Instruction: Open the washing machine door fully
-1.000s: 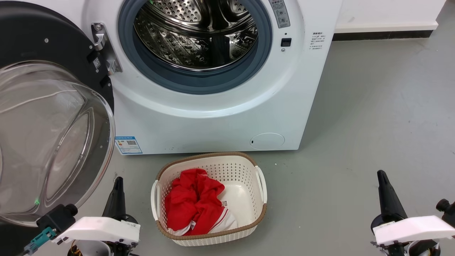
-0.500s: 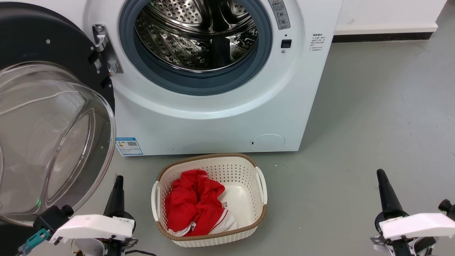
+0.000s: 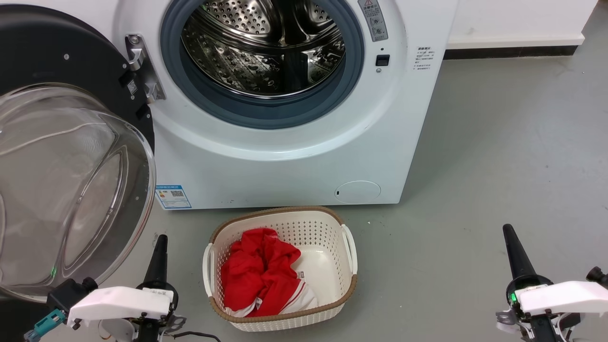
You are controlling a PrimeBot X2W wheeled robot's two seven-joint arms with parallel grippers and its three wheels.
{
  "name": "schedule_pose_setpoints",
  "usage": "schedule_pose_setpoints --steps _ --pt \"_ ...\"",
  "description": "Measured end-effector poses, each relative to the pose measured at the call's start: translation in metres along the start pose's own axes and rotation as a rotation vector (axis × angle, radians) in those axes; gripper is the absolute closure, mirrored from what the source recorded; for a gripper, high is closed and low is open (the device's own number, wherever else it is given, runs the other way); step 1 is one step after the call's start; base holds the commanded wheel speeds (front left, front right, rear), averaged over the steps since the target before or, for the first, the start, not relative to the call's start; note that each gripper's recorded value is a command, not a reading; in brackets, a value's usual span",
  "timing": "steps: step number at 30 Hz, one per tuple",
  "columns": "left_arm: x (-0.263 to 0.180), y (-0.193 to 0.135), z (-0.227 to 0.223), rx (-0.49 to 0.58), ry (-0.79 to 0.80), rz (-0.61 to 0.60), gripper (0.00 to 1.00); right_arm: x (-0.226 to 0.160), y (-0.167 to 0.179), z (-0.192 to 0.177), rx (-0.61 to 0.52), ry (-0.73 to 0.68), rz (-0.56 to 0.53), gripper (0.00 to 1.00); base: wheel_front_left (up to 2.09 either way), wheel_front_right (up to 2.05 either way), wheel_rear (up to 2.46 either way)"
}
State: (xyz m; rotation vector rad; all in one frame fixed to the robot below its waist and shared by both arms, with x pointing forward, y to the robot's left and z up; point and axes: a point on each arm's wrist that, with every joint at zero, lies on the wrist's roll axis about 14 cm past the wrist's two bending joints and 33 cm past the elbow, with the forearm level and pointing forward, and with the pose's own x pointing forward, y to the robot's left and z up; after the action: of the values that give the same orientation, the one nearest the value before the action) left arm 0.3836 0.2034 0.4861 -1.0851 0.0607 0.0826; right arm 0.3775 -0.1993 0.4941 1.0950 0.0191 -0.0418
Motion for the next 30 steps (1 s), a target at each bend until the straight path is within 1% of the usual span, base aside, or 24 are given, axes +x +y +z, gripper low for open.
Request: schedule_pose_setpoints --steps 15,30 --pt "0.0018 -0.0057 0.0006 -0.155 0.007 -0.023 1.0 0.0034 0.0021 0.0011 0.149 0.006 0.004 1.0 0.0 0.0 0.0" --pt "0.0015 -0.0089 0.0018 -0.287 0.013 -0.042 1.0 0.0059 0.0038 0.0023 0.278 0.012 0.01 1.0 0.0 0.0 0.0"
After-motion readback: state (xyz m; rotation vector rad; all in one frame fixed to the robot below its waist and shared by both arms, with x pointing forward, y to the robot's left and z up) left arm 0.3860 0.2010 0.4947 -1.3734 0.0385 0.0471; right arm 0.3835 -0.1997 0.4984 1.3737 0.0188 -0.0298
